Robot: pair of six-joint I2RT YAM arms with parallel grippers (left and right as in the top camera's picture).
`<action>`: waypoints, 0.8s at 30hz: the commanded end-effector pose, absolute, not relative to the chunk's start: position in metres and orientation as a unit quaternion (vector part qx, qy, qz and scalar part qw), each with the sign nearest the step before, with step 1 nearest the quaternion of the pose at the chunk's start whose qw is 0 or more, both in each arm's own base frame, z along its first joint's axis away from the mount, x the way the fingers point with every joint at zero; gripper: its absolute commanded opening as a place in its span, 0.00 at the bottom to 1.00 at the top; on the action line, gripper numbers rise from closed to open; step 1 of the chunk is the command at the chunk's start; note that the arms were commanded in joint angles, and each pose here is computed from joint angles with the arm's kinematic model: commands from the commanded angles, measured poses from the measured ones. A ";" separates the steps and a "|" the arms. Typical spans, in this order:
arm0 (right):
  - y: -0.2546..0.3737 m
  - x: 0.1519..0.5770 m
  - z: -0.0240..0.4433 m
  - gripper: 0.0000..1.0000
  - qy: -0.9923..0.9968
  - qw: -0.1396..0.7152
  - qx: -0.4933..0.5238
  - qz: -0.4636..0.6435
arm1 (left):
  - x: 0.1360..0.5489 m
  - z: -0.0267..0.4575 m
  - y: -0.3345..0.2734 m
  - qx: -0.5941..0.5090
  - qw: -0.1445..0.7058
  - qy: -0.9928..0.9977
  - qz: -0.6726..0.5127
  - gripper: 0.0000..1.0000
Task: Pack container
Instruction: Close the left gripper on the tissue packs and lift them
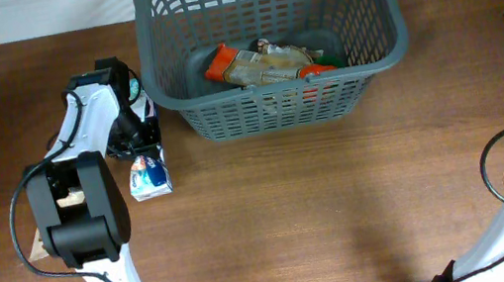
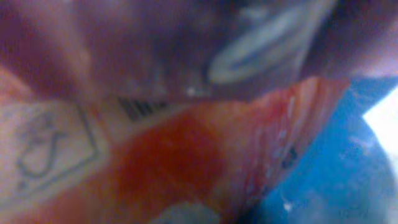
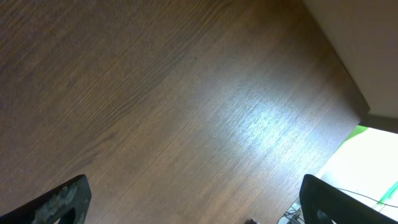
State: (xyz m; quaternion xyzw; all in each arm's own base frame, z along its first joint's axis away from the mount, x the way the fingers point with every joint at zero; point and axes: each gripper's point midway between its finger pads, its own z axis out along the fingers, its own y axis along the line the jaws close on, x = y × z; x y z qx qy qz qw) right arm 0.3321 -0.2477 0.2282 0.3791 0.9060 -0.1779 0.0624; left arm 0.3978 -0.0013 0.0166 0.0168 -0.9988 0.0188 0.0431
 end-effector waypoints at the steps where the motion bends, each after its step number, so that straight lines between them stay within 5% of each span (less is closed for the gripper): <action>1: -0.249 0.332 0.227 0.99 0.903 0.063 0.386 -0.177 | 0.393 0.003 -0.001 0.014 0.059 -0.998 0.022 0.02; 12: -0.249 0.332 0.227 0.99 0.903 0.063 0.386 -0.177 | 0.421 0.050 0.047 0.103 0.015 -0.995 0.001 0.02; 24: -0.249 0.332 0.227 0.99 0.903 0.063 0.386 -0.177 | 0.454 0.220 0.088 0.146 -0.144 -0.979 0.007 0.02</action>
